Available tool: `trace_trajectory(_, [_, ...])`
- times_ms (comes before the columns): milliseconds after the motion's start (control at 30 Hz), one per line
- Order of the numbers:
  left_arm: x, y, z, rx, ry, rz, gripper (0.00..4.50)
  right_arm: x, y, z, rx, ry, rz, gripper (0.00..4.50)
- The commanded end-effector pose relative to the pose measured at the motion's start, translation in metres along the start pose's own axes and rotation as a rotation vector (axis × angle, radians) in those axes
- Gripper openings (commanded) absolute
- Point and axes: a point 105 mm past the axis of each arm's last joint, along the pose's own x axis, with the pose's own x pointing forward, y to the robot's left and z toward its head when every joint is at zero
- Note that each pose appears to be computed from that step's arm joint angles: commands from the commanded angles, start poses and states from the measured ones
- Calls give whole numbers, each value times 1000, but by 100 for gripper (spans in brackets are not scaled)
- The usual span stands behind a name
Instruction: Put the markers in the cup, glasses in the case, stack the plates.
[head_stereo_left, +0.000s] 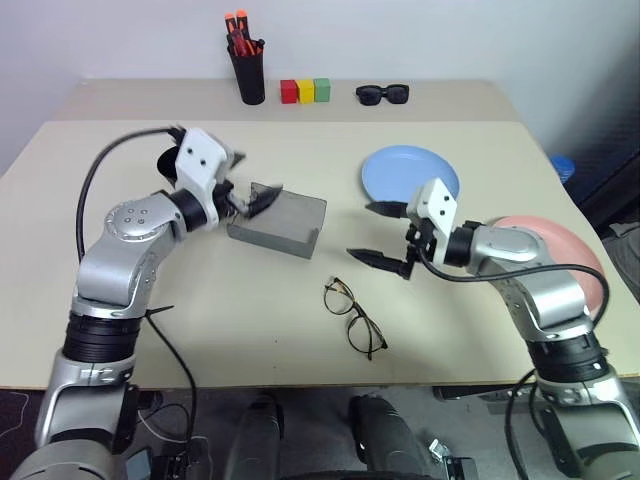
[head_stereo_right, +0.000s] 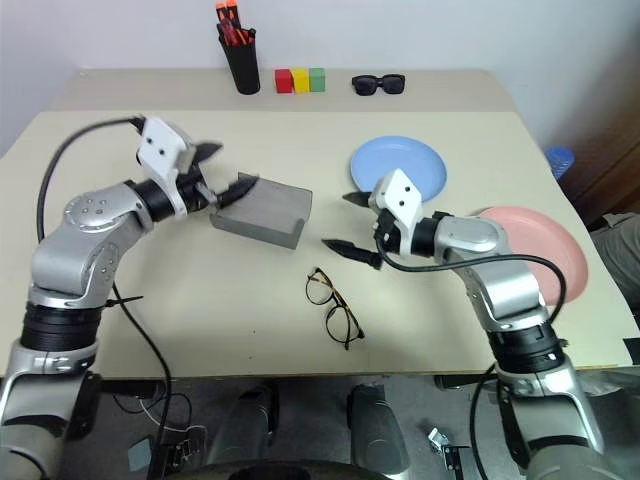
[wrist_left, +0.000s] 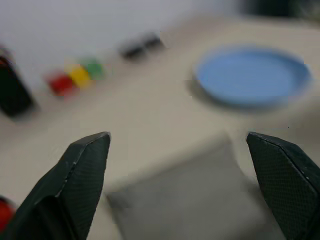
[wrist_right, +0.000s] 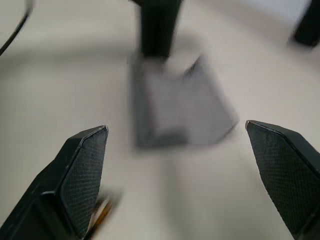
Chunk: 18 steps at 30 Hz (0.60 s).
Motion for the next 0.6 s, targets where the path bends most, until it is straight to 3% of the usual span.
trace_trajectory(33, [0, -3, -9, -12, 75, -110, 447, -8, 7, 11, -46, -4, 43, 450])
trace_trajectory(200, [9, 0, -28, -63, 194, -233, 447, -19, 13, 4, -20, 37, 55, 450])
trace_trajectory(467, [13, -2, -44, 11, 302, -384, 447, -45, 19, -12, 8, 101, 45, 450])
trace_trajectory(533, [14, -1, -48, 21, 315, -393, 394, -47, 19, -15, 5, 107, 30, 450])
trace_trajectory(600, [17, 2, -50, 36, 323, -381, 311, -48, 20, -15, 5, 105, 24, 450])
